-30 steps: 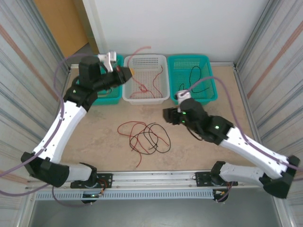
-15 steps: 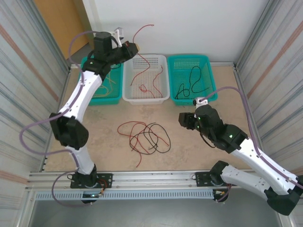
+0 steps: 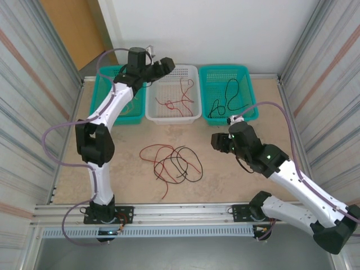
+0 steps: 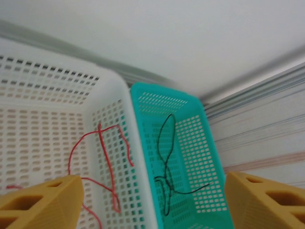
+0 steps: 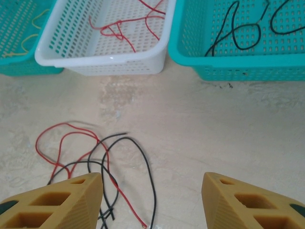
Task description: Untangle the cables
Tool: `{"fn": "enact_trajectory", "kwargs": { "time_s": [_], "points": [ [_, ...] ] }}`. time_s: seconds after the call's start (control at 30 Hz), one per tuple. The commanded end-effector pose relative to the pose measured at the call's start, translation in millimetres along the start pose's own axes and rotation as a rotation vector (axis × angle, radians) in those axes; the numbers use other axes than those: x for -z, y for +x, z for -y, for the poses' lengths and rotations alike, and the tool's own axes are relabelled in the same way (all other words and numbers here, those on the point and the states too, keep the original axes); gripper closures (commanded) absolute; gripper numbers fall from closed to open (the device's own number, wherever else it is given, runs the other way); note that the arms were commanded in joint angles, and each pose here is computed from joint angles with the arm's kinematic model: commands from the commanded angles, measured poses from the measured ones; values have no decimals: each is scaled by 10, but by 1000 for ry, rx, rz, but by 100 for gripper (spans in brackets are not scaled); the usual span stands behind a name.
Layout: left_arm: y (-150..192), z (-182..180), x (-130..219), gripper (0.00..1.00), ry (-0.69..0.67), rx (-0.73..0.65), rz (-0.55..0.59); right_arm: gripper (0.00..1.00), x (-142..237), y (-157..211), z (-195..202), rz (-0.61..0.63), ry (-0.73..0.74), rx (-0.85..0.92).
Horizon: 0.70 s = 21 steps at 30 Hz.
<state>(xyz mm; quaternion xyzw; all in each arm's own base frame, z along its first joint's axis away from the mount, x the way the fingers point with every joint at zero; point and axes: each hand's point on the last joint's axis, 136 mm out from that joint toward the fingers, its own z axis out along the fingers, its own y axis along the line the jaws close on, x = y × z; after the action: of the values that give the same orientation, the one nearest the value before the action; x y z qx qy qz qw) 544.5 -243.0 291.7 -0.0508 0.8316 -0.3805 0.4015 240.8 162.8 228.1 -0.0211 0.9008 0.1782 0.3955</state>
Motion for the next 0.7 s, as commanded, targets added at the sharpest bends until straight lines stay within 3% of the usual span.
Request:
{"fn": "enact_trajectory", "kwargs": {
  "time_s": [0.0,0.17,0.33,0.53,0.67],
  "points": [
    [-174,251,422,18,-5,-84,93,44,-100,103,-125,-101,-36,-19],
    [-164,350,978,16,-50,-144,142,43,-475,439,-218,-264,-32,-25],
    [136,352,1491,18,-62,-139,129,42,-775,824,-535,-406,-91,59],
    [1015,28,1953,27,-91,-102,7,46,-1021,1070,-730,-488,-65,137],
    [1735,-328,2142,32,-139,-59,-114,50,-1194,1039,-582,-496,19,132]
  ]
}}
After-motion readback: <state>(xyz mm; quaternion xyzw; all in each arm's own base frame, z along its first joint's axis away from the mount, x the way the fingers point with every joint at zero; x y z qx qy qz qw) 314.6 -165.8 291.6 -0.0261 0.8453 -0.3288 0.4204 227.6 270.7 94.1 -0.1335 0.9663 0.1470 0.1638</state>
